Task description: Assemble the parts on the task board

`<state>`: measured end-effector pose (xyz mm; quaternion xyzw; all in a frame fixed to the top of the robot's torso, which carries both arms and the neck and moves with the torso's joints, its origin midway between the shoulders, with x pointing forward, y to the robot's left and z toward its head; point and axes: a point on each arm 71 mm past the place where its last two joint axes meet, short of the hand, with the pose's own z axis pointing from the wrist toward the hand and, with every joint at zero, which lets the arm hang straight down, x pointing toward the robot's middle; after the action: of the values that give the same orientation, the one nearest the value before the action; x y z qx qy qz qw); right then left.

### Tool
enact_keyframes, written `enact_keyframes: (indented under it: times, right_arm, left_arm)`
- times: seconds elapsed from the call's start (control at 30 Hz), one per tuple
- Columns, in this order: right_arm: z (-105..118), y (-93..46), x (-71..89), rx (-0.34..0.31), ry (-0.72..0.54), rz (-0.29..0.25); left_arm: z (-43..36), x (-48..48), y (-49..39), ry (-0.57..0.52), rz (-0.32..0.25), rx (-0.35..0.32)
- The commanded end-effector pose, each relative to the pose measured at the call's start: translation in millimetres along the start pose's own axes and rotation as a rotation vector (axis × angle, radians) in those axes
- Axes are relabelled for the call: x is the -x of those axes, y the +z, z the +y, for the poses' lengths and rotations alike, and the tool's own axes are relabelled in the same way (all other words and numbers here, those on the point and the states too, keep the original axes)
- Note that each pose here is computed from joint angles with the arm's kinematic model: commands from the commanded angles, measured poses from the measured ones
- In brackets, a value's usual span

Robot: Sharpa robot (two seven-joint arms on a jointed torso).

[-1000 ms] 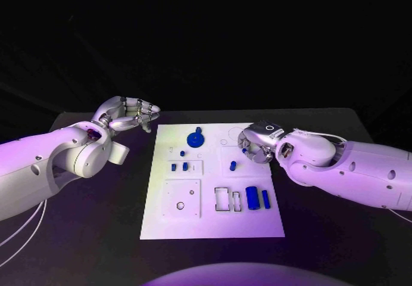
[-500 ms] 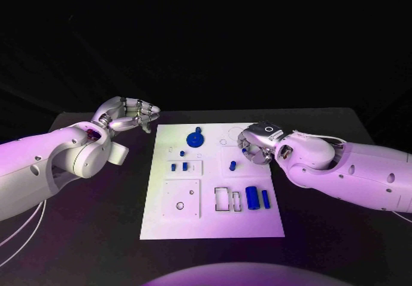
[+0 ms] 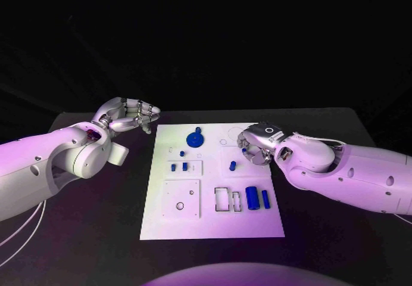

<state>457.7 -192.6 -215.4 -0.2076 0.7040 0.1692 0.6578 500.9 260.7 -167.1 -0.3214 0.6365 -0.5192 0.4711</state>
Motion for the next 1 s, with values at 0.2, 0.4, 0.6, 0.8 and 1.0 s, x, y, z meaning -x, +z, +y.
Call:
enact_keyframes:
  times: [0.2, 0.4, 0.6, 0.8, 1.0]
  right_arm:
    - [4.1, -1.0, -3.0, 0.008, -0.010, 0.005]
    - [4.2, -1.5, -3.1, 0.006, -0.008, 0.001]
    - [3.7, -1.6, -3.9, 0.003, -0.008, 0.004]
    - [4.2, -1.7, -6.2, 0.001, -0.002, 0.005]
    - [4.0, -2.1, -8.7, -0.005, 0.007, 0.001]
  left_arm:
    - [-0.8, -2.6, 0.2, 0.001, 0.023, -0.003]
    - [-0.6, -2.4, 0.2, 0.002, 0.024, -0.002]
    - [-0.4, -2.3, 0.1, 0.004, 0.024, -0.001]
    - [-0.2, -2.4, 0.2, 0.005, 0.024, 0.000]
    - [0.0, -2.3, 0.2, 0.007, 0.025, 0.001]
